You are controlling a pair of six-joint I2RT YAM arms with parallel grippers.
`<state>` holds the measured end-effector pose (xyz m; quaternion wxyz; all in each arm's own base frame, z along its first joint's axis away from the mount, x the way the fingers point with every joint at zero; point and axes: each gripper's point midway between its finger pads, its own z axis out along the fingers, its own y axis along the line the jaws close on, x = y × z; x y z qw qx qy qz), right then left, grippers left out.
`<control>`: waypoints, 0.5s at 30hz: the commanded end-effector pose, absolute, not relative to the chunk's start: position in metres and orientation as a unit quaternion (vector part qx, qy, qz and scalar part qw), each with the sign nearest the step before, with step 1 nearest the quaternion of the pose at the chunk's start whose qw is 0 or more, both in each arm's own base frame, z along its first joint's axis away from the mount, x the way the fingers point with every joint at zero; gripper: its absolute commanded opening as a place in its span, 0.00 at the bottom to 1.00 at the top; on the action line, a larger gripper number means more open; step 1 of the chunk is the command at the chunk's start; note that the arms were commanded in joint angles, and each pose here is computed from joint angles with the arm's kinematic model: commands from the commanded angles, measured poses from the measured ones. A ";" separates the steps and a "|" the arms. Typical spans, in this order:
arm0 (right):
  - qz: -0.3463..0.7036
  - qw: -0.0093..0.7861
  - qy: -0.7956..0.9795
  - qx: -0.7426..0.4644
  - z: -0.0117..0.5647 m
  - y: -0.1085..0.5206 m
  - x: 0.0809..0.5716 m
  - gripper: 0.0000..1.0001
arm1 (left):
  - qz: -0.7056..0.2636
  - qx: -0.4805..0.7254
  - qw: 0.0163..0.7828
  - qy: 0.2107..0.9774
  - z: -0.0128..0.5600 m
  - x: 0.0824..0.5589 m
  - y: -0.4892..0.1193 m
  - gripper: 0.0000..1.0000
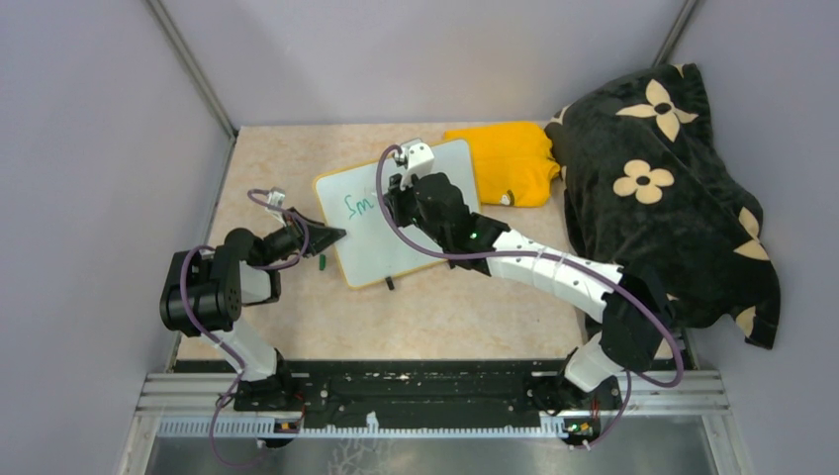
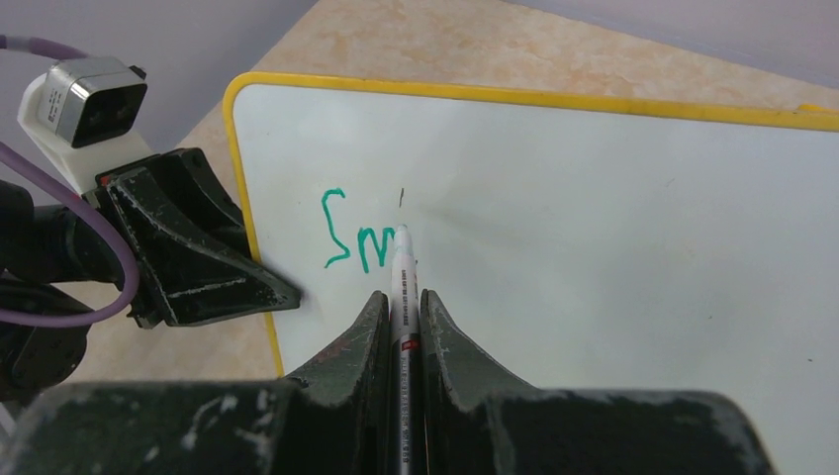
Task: Write a sentence on the whiteboard
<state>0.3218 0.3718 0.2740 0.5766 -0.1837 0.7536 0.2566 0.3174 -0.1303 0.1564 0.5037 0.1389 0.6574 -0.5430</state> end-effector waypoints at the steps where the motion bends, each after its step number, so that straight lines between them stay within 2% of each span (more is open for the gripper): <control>1: 0.279 0.599 0.730 -0.175 0.306 0.381 0.329 0.00 | -0.527 0.178 0.536 0.635 0.171 0.320 -0.132 0.32; 15: 0.269 0.596 0.737 -0.171 0.299 0.384 0.335 0.00 | -0.527 0.178 0.537 0.635 0.171 0.321 -0.131 0.29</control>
